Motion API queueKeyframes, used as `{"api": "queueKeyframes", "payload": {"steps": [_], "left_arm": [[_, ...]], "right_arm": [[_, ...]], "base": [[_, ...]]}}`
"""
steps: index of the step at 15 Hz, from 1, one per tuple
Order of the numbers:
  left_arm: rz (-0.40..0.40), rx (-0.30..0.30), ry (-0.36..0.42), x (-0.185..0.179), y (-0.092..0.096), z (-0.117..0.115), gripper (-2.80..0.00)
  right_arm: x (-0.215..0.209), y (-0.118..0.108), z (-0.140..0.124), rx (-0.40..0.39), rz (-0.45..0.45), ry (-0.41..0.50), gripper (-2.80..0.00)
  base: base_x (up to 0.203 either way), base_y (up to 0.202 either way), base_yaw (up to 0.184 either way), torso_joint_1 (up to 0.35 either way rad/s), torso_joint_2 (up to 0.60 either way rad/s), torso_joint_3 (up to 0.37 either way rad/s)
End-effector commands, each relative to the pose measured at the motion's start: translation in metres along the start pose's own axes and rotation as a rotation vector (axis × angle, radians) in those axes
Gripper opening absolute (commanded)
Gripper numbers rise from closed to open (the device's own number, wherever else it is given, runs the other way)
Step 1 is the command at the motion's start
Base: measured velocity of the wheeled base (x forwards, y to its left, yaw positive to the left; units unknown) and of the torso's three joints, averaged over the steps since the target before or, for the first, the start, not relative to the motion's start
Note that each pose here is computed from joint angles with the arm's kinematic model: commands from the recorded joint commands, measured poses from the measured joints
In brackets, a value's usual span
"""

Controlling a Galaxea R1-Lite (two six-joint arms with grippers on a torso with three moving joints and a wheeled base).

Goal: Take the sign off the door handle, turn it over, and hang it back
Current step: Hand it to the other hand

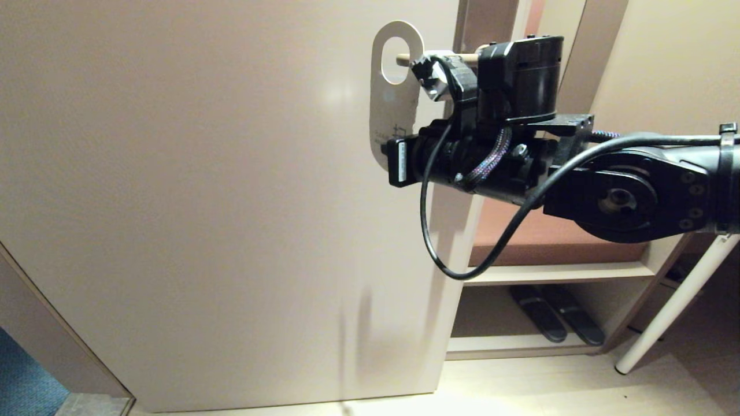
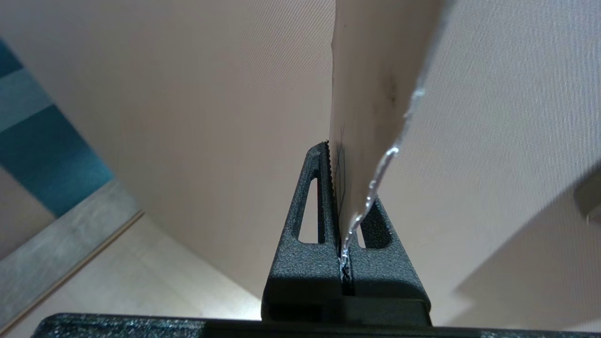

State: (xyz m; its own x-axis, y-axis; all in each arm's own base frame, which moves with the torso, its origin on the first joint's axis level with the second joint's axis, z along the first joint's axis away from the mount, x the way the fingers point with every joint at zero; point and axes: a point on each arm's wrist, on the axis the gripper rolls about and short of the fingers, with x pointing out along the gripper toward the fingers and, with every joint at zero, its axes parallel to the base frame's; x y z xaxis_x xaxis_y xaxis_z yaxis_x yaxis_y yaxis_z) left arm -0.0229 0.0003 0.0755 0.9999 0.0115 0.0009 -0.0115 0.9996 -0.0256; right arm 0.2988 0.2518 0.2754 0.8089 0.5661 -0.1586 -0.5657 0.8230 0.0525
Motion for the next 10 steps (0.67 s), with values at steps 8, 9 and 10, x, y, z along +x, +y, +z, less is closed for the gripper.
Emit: {"api": "queueKeyframes", "payload": {"steps": [8, 9, 10], "left_arm": [[0.001, 0.0, 0.001, 0.0, 0.0, 0.0, -2.8], [0.001, 0.0, 0.001, 0.0, 0.0, 0.0, -2.8], [0.001, 0.0, 0.001, 0.0, 0.0, 0.0, -2.8]], "right_arm": [[-0.079, -0.001, -0.009, -0.015, 0.11, 0.049, -2.8], [-0.086, -0.002, -0.01, -0.014, 0.112, 0.048, -2.8], [-0.094, -0.005, -0.01, -0.011, 0.106, 0.047, -2.8]], "base": [[0.0, 0.0, 0.0, 0.0, 0.0, 0.0], [0.0, 0.0, 0.0, 0.0, 0.0, 0.0], [0.0, 0.0, 0.0, 0.0, 0.0, 0.0]]}}
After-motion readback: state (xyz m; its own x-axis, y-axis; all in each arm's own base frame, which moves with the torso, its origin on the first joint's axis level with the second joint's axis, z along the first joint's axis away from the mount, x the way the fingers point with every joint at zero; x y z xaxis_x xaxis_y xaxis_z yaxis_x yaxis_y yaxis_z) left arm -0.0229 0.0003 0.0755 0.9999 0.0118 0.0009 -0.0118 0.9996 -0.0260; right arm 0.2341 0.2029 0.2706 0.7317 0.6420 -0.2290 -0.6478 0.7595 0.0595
